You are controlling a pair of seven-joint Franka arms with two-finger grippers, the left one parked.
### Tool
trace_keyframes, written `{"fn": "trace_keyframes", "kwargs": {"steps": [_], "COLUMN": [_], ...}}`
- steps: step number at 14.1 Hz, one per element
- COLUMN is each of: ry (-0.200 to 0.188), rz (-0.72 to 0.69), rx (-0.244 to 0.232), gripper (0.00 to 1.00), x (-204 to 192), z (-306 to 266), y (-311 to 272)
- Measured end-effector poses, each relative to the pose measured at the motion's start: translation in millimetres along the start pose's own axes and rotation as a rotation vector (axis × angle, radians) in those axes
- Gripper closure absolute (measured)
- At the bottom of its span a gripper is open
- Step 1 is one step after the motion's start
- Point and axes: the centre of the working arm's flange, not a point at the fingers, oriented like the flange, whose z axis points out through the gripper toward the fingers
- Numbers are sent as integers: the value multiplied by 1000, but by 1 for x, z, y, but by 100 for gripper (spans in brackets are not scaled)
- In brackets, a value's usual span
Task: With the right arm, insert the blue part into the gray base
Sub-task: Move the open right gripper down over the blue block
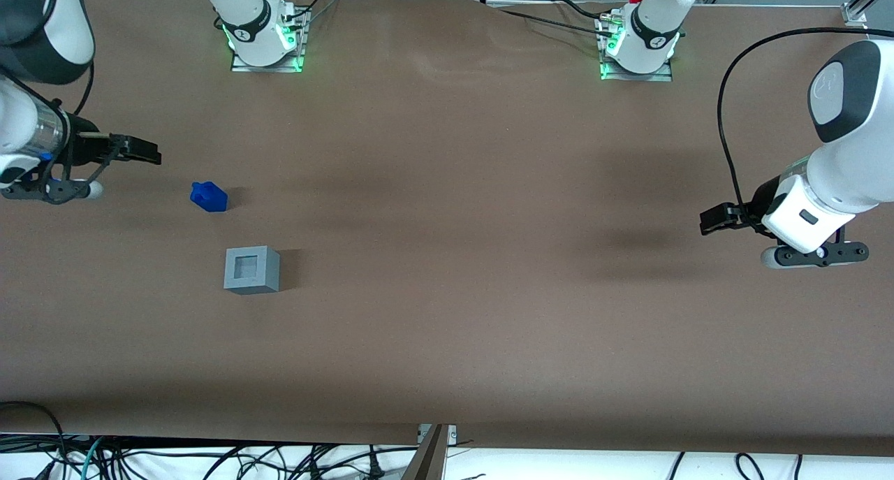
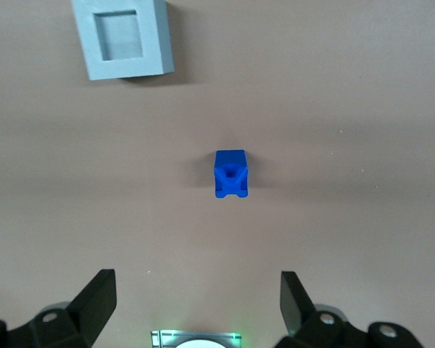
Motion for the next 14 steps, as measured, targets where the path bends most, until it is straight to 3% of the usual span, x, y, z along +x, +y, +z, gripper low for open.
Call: {"fn": "trace_keyframes", "kwargs": {"steps": [2, 6, 8, 14], "ry": [45, 194, 250, 317], "rz": [3, -6, -7, -28], "rx": [-10, -28, -32, -52], "gripper": [0, 0, 0, 0], "x": [4, -4, -5, -5], "z": [29, 102, 131, 217], "y": [4, 4, 5, 18]}}
